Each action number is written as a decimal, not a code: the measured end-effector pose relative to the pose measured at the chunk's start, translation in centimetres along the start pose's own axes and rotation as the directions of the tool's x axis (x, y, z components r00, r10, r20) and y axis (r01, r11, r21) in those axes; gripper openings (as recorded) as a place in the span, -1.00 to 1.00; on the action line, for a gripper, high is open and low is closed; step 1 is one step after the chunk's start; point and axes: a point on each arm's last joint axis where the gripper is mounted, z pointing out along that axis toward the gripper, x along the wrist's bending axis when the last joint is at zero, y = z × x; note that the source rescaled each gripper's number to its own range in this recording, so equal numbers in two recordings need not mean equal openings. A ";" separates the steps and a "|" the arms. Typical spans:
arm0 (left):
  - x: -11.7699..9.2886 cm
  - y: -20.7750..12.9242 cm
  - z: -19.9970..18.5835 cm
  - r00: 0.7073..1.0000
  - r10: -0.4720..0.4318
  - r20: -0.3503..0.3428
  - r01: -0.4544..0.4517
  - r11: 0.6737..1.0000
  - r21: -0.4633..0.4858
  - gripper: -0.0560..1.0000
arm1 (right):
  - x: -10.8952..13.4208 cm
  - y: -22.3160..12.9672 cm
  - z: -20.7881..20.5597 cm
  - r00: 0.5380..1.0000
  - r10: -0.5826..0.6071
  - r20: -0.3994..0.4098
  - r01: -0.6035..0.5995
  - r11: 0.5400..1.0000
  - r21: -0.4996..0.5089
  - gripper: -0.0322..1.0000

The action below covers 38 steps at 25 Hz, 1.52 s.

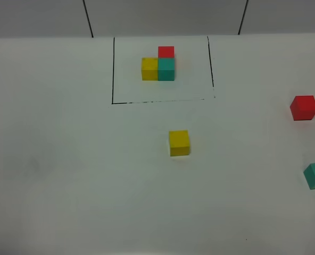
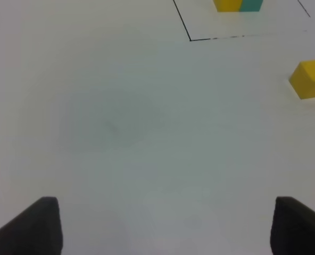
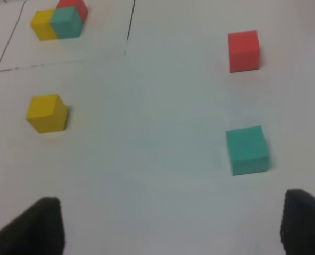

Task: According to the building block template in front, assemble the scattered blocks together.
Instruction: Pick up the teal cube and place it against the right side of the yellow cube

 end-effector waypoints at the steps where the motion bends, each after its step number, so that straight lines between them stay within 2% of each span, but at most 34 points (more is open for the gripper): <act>1: 0.0 0.0 0.0 1.000 0.000 0.000 0.000 1.000 0.000 0.73 | 0.0 0.5 0.4 1.000 0.003 0.003 -0.003 1.000 0.027 0.37; 5: 0.0 0.0 0.0 1.000 0.000 0.000 0.000 1.000 0.000 0.73 | -0.3 2.7 2.9 0.999 0.017 0.027 -0.021 0.986 0.166 0.53; 8: 0.0 0.0 0.0 1.000 0.000 0.000 0.000 1.000 0.000 0.73 | -0.6 4.1 6.0 0.998 0.028 0.048 -0.041 0.955 0.294 0.69; 13: 0.0 0.0 0.0 1.000 0.000 0.000 0.000 1.000 0.000 0.73 | -1.8 5.5 12.0 0.995 -0.007 0.099 -0.042 0.873 0.486 0.84; 16: 0.0 0.0 0.0 1.000 0.000 0.000 0.000 1.000 0.000 0.73 | -2.3 6.1 14.7 0.992 -0.036 0.117 -0.035 0.834 0.551 0.85; 21: 0.0 0.0 0.0 1.000 0.000 0.000 0.000 1.000 0.000 0.73 | -3.4 6.1 18.0 0.985 -0.095 0.142 -0.007 0.806 0.592 0.85; 25: 0.0 0.0 0.0 1.000 0.000 0.000 0.000 1.000 0.000 0.73 | -5.1 5.6 20.5 0.982 -0.076 0.173 -0.043 0.802 0.596 0.85; 29: 0.0 0.0 0.0 1.000 0.000 0.000 0.000 1.000 0.000 0.73 | -5.7 4.5 22.7 0.990 -0.061 0.125 -0.034 0.766 0.642 0.85; 38: 0.0 0.0 0.0 1.000 -0.001 0.000 0.001 1.000 0.000 0.73 | -7.0 1.8 26.2 0.990 -0.124 0.061 0.039 0.672 0.739 0.85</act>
